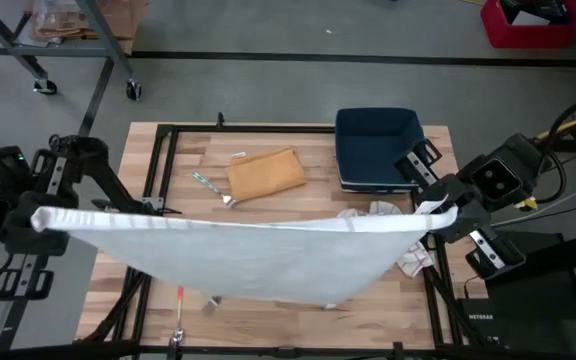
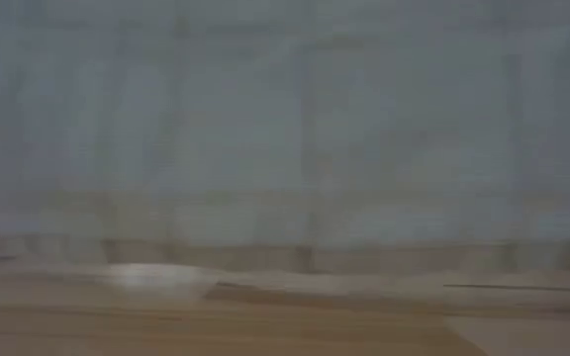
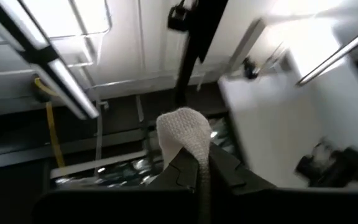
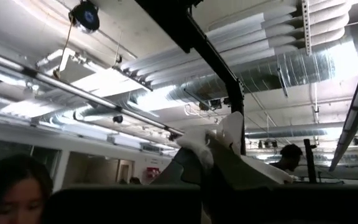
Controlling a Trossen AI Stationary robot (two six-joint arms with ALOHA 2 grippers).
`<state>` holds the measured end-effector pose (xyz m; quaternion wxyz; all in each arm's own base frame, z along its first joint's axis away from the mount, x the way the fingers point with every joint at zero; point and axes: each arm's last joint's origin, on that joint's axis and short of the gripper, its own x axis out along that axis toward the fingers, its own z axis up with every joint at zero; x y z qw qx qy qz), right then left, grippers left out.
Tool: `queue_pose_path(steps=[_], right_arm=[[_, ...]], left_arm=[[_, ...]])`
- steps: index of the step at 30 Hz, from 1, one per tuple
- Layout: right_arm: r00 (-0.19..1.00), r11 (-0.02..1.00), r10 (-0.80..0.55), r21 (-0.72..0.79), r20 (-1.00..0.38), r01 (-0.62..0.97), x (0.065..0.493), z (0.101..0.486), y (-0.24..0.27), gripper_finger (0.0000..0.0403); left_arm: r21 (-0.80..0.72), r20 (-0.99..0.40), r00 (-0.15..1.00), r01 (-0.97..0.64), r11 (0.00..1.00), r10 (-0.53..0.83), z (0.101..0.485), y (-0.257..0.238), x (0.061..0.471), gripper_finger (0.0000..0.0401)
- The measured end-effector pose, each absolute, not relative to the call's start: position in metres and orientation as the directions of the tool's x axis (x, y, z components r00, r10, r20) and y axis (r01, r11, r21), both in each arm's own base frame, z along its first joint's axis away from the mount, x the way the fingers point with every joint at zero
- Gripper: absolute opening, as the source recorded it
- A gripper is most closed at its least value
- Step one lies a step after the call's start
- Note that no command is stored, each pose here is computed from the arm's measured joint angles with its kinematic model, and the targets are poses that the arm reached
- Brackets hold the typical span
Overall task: Fold towel
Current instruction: Fold the left white towel
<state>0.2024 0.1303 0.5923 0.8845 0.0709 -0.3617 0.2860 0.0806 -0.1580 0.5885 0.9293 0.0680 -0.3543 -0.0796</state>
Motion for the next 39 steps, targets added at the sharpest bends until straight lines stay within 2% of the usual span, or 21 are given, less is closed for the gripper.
queue_pose_path(steps=[6,11,15,20,25,31,39], right_arm=[[0.757,0.922,0.379,-0.150,0.532,-0.356,0.212,0.579,0.131,0.0005],[0.914,0.978,0.145,-0.193,0.379,-0.075,0.222,0.566,0.123,0.0005],[0.963,0.972,0.019,-0.230,0.268,0.045,0.233,0.556,0.109,0.0005],[0.972,0.949,-0.135,-0.256,0.194,0.183,0.244,0.548,0.084,0.0005],[0.944,0.901,-0.260,-0.300,0.201,0.312,0.251,0.549,0.058,0.0005],[0.878,0.837,-0.407,-0.283,0.254,0.469,0.252,0.556,0.017,0.0005],[0.801,0.795,-0.423,-0.252,0.423,0.552,0.245,0.572,-0.034,0.0005]], left_arm=[[0.239,0.481,0.877,-0.112,0.965,-0.017,0.584,-0.153,0.085,0.0000],[0.340,0.321,0.935,-0.260,0.904,0.149,0.579,-0.147,0.090,0.0000],[0.393,0.231,0.935,-0.342,0.853,0.269,0.577,-0.138,0.096,0.0000],[0.385,0.216,0.908,-0.416,0.824,0.358,0.579,-0.122,0.103,0.0000],[0.425,0.222,0.876,-0.482,0.766,0.428,0.584,-0.099,0.100,0.0000],[0.357,0.287,0.822,-0.569,0.741,0.493,0.594,-0.058,0.083,0.0000],[0.216,0.406,0.755,-0.627,0.749,0.515,0.603,-0.009,0.044,0.0000]])
